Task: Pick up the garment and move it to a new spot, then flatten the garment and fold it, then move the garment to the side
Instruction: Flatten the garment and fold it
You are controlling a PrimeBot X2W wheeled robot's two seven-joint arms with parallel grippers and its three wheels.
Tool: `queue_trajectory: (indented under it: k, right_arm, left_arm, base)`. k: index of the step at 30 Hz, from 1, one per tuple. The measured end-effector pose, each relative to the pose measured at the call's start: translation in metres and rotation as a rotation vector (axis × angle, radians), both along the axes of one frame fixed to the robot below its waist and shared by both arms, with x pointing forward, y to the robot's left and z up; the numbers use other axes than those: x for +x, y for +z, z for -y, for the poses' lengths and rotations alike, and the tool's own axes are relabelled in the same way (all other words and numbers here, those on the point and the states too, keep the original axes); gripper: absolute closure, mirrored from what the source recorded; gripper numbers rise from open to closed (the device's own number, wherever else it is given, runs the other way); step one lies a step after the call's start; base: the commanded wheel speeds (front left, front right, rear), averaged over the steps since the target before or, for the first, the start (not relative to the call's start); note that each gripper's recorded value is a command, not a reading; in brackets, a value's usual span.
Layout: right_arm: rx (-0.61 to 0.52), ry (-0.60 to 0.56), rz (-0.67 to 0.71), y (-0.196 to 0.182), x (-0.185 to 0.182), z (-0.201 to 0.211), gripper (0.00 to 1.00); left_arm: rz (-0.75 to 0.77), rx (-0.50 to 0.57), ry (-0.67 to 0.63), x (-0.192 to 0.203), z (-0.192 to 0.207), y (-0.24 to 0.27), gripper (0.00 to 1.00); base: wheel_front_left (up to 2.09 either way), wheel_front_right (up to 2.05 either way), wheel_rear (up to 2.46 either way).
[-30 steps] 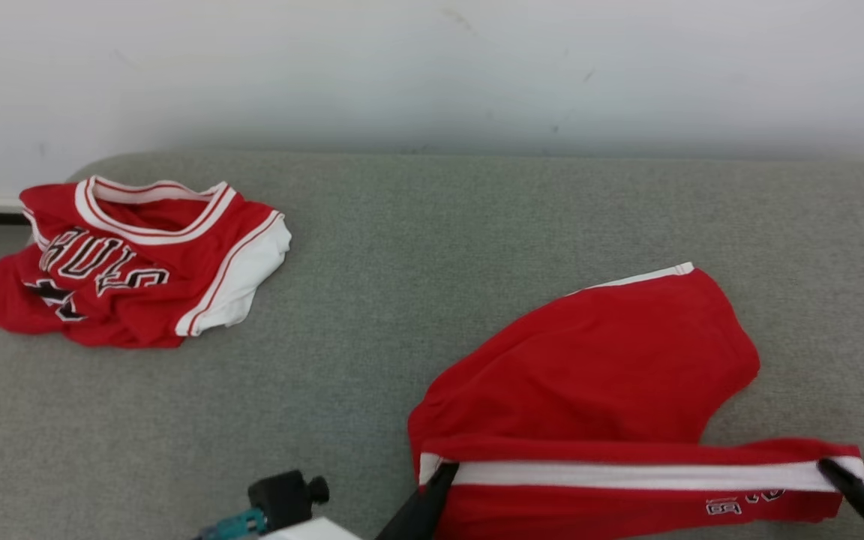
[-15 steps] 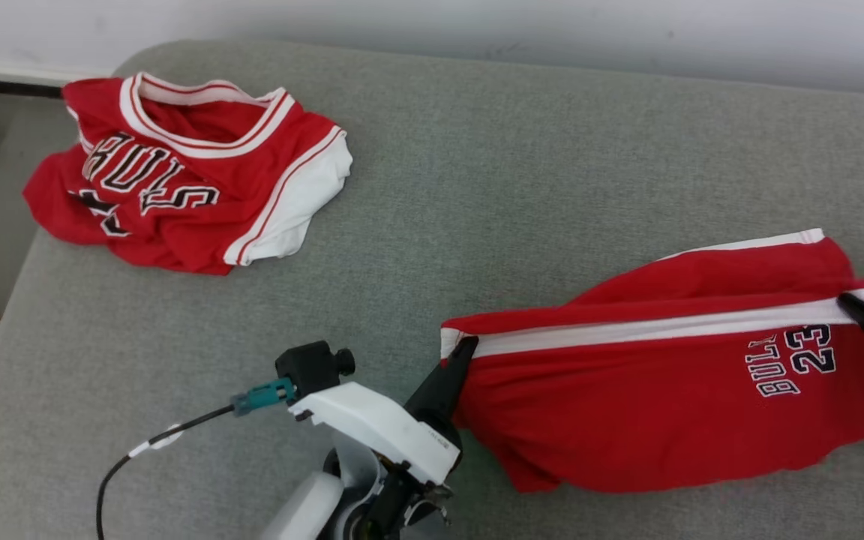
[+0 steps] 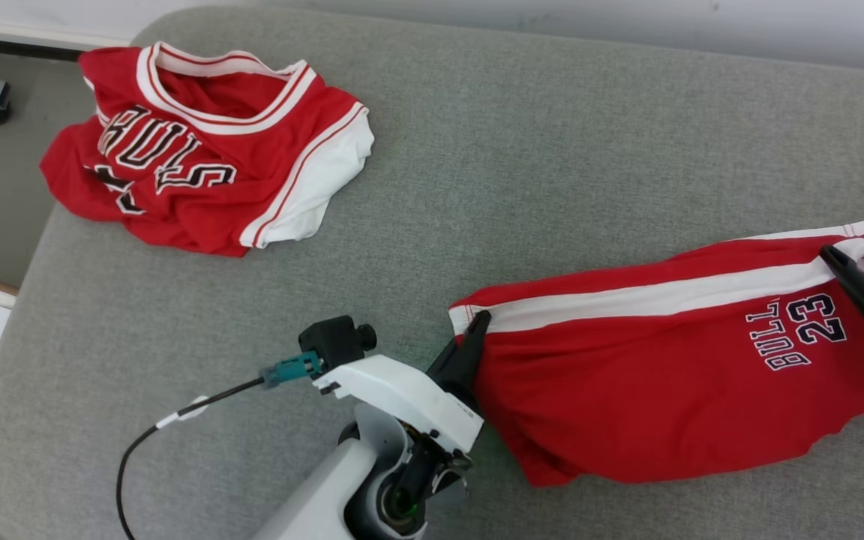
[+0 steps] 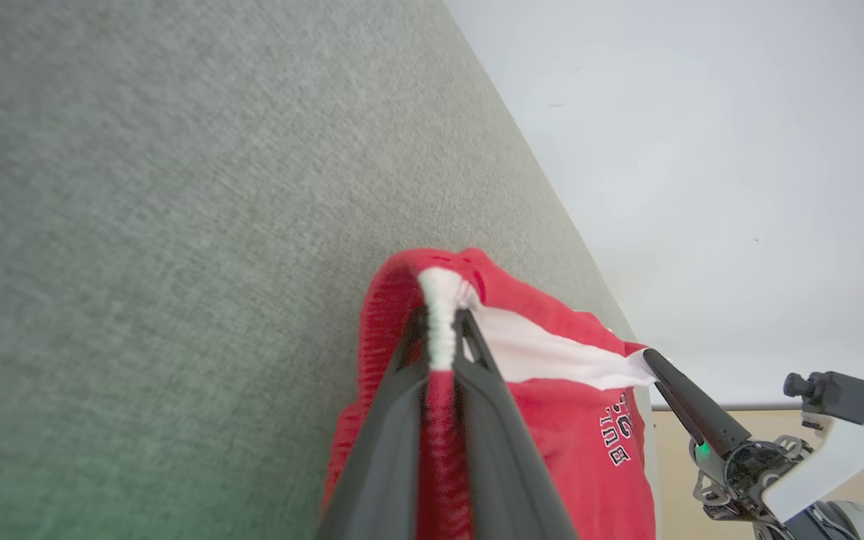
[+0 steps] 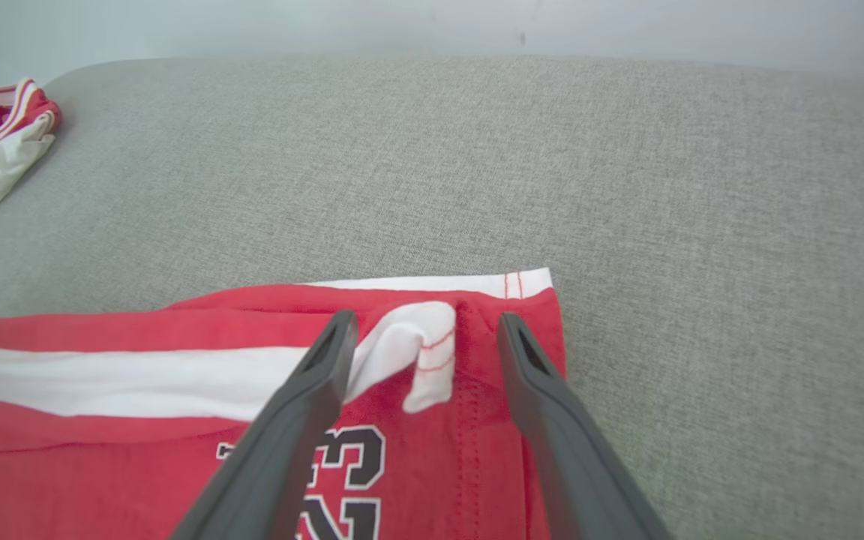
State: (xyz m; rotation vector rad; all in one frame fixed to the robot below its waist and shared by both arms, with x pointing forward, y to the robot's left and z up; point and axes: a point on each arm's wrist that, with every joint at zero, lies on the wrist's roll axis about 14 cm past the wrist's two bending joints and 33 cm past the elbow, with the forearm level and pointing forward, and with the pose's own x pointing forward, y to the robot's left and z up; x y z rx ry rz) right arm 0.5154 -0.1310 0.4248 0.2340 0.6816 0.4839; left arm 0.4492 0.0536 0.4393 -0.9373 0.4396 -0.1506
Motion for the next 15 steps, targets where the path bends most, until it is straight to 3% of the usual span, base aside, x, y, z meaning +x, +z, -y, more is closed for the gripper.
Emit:
queue_trajectory:
  k: [7,15]
  right_arm:
    - [0.041,-0.044,0.09,0.023,0.0,0.007,0.0]
    - [-0.074,-0.048,0.054,0.008,-0.034,0.041,0.0]
  left_arm:
    - [0.062,0.081,0.002,-0.003,0.001,0.006,0.0]
    - [0.289,0.406,0.009,-0.009,-0.02,0.033,0.0]
  base:
    - [0.0,0.0,0.0]
    - [0.0,0.0,0.0]
